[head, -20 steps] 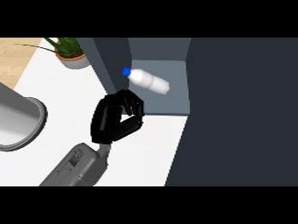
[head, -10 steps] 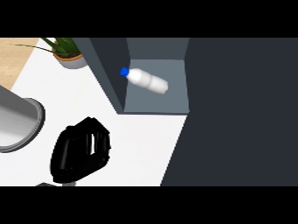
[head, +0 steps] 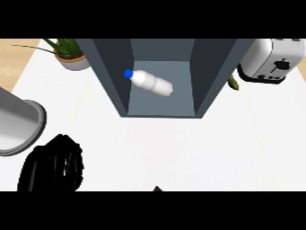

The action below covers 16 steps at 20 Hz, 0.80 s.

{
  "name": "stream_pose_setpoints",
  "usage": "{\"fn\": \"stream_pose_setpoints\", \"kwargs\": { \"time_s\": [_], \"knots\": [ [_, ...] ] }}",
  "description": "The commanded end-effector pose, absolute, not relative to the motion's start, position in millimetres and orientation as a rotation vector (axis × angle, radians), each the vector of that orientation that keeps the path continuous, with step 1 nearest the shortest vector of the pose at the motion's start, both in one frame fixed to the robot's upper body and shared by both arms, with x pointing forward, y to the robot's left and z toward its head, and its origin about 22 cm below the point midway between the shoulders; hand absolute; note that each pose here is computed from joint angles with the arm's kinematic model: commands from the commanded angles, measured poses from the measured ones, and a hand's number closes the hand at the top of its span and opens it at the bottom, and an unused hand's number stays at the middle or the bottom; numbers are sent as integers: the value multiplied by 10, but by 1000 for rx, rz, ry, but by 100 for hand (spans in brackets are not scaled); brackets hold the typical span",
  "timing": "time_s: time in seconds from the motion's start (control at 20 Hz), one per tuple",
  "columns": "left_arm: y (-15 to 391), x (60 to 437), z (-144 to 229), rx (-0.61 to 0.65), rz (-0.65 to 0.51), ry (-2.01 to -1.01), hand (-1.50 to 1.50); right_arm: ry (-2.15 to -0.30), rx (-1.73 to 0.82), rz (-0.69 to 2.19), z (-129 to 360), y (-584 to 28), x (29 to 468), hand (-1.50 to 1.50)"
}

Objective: Pick up the bottled water, place it into the cabinet and close the cabinet

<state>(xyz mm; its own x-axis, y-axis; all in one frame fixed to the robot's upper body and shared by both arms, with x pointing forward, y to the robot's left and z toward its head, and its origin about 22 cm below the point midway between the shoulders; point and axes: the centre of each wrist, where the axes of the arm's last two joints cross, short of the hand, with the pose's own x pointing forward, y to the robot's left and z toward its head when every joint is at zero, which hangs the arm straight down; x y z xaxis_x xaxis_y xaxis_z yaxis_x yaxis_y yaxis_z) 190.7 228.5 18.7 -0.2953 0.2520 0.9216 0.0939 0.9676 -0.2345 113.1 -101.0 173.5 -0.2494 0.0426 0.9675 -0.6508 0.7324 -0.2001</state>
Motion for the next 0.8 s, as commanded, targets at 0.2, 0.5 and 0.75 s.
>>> {"fn": "stream_pose_setpoints", "kwargs": {
  "time_s": [0.2,0.5,0.75],
  "knots": [
    [2524,1643,214,-251,169,-1881,150,-1892,444,758,1793,-435,1318,150],
    [2800,1607,167,-259,146,-1862,150,-1857,374,601,1925,-392,1525,150],
    [3085,1509,240,-255,143,-1878,150,-1807,354,468,2017,-370,2086,150]
  ]
}}
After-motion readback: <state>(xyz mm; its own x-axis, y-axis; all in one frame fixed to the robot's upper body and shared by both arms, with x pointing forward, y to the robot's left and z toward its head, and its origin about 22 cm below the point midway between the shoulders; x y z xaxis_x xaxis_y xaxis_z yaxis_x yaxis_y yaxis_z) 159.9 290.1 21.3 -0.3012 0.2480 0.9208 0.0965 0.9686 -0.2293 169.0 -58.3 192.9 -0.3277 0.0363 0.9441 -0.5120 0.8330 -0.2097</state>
